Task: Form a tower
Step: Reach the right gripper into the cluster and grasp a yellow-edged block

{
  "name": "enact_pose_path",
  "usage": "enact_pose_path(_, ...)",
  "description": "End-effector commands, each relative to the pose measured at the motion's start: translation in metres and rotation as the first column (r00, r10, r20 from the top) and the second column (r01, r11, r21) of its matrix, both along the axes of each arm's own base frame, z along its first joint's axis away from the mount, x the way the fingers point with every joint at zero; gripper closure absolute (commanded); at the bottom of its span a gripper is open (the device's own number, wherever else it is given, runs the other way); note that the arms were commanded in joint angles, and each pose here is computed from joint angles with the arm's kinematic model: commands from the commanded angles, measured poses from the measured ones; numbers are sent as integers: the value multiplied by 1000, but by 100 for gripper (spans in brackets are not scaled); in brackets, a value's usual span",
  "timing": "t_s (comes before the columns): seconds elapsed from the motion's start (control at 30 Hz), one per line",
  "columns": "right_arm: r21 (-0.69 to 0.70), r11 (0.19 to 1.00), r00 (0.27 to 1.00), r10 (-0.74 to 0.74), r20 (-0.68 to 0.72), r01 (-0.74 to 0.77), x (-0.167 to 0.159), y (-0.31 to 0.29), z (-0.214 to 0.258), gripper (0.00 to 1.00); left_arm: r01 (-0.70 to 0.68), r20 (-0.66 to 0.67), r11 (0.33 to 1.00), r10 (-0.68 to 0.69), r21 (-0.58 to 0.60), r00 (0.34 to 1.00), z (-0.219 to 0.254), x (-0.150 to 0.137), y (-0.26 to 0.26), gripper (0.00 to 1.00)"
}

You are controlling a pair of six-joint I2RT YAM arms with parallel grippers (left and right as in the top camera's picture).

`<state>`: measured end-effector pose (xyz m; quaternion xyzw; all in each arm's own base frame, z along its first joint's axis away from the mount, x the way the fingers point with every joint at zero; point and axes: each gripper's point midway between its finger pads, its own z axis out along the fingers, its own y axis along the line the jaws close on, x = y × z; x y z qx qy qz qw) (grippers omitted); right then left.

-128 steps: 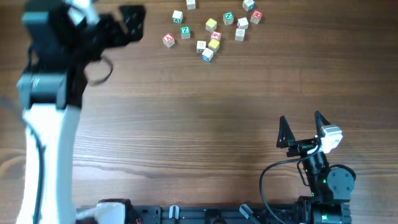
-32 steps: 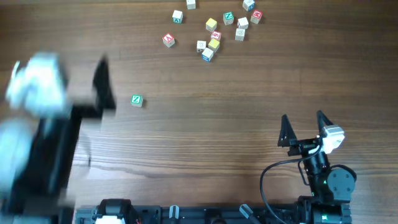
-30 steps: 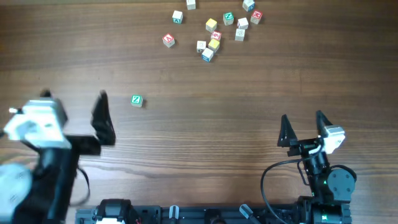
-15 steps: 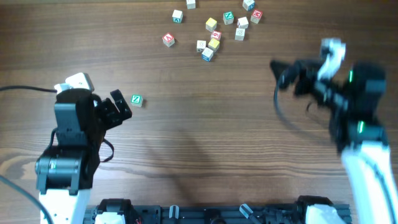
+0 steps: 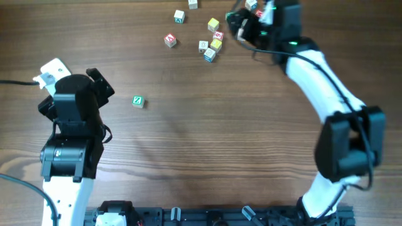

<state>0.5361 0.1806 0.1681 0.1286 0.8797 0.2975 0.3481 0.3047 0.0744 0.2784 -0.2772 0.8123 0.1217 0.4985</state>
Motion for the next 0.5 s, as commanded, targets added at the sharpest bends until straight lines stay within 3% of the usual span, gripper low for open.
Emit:
enact_pose_path(0.0,-146,976,984,-172,-47,163,34,2,-42,3,-20,-45,1000,21,8,999,-14,7,3,0)
enact_pose_path(0.2,-197,954,963,-249,-103,226,64,20,-99,9,-18,-207,1000,21,17,978,-53,10,2,0)
enact_pose_path(0.47,-152,968,963,-223,-152,200,56,66,-151,14,-16,-278,1000,22,21,960,-74,16,2,0)
